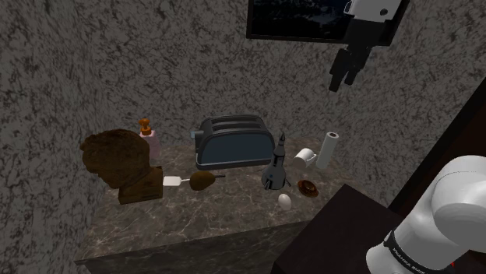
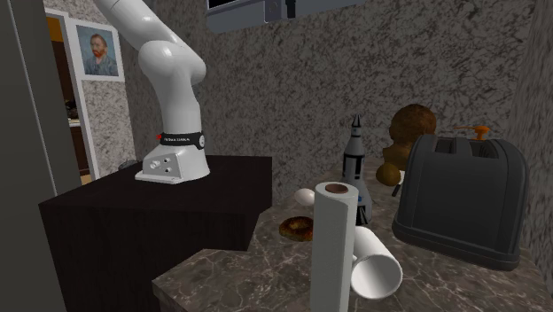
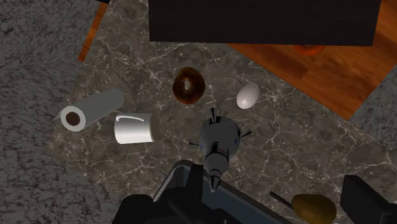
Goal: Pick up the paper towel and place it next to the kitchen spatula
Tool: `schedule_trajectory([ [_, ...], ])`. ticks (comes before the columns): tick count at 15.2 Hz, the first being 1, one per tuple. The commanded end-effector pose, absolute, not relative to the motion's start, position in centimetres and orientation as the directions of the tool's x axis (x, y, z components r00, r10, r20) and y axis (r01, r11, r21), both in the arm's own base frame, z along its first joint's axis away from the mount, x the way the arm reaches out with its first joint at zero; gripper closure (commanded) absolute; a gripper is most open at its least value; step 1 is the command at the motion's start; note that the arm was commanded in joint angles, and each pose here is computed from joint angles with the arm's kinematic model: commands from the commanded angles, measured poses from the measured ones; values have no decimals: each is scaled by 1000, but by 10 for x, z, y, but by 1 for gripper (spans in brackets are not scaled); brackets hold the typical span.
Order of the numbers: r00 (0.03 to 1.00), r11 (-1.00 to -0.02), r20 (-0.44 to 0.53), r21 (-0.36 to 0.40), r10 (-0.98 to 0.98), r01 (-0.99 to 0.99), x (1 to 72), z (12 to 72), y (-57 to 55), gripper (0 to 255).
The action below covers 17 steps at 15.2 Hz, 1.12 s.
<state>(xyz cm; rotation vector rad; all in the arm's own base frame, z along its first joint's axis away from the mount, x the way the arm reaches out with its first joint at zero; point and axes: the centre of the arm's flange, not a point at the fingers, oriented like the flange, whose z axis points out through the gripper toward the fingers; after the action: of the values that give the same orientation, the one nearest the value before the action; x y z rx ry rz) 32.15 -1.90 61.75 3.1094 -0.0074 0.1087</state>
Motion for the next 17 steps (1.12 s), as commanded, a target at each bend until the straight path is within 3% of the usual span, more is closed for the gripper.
schedule_trajectory([
  [1,998,-1000,70,30,-4,-6,322,617,-19,0],
  [17,974,-982,130,25,-185,-189,351,476,-169,0],
])
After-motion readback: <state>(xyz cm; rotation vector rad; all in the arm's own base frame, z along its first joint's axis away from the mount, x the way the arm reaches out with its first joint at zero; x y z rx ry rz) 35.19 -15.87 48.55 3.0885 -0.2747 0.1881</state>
